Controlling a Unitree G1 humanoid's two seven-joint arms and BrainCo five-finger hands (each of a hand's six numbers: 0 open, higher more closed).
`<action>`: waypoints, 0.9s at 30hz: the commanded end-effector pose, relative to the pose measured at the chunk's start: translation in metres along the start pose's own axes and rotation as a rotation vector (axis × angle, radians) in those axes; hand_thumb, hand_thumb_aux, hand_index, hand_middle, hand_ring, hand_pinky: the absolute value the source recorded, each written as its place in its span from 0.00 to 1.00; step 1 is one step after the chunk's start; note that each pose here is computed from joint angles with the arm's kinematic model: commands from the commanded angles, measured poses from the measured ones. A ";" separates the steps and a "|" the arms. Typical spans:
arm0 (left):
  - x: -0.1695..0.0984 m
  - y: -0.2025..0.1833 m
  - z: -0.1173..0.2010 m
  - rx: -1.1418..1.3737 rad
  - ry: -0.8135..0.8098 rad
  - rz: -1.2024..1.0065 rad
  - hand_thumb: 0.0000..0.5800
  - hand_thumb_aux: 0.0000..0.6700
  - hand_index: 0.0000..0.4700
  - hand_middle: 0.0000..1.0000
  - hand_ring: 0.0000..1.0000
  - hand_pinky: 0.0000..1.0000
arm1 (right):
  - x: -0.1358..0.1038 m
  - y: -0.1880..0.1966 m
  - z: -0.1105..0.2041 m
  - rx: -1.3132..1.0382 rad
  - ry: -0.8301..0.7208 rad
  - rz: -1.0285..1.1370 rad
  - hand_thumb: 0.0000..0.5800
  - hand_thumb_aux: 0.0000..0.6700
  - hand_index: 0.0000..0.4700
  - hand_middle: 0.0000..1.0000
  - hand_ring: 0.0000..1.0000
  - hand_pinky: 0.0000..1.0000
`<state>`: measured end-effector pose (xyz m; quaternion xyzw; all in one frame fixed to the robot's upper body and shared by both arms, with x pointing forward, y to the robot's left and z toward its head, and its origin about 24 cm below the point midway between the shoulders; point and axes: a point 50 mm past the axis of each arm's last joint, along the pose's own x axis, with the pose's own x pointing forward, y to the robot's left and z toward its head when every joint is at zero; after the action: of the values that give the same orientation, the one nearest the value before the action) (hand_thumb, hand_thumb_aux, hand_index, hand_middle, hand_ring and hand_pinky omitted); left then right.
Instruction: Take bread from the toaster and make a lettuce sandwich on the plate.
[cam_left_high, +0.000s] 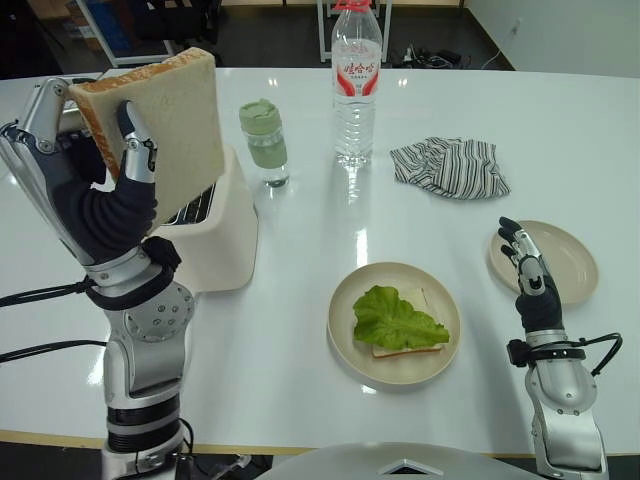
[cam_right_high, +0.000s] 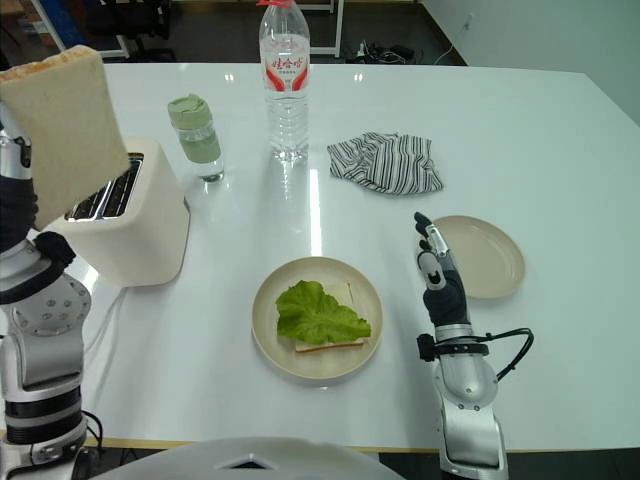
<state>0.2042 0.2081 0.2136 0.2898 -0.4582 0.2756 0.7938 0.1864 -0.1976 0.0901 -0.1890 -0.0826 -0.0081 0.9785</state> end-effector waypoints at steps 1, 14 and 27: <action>-0.020 -0.022 0.004 -0.332 0.230 -0.142 1.00 1.00 1.00 1.00 1.00 1.00 | 0.003 0.000 -0.002 0.000 0.006 -0.004 0.00 0.00 0.00 0.00 0.00 0.00; -0.123 -0.111 0.033 -0.911 0.993 -0.498 1.00 1.00 1.00 1.00 1.00 1.00 | 0.004 0.000 -0.010 0.007 0.031 -0.023 0.00 0.00 0.00 0.00 0.00 0.00; -0.132 -0.145 0.076 -0.869 1.137 -0.570 1.00 1.00 1.00 1.00 1.00 1.00 | 0.003 0.008 -0.014 0.010 0.042 -0.017 0.00 0.00 0.00 0.00 0.00 0.00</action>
<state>0.2077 0.0756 0.0825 -0.0367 0.0322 -0.0099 0.9988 0.1913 -0.1974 0.0783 -0.1779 -0.0697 -0.0218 0.9813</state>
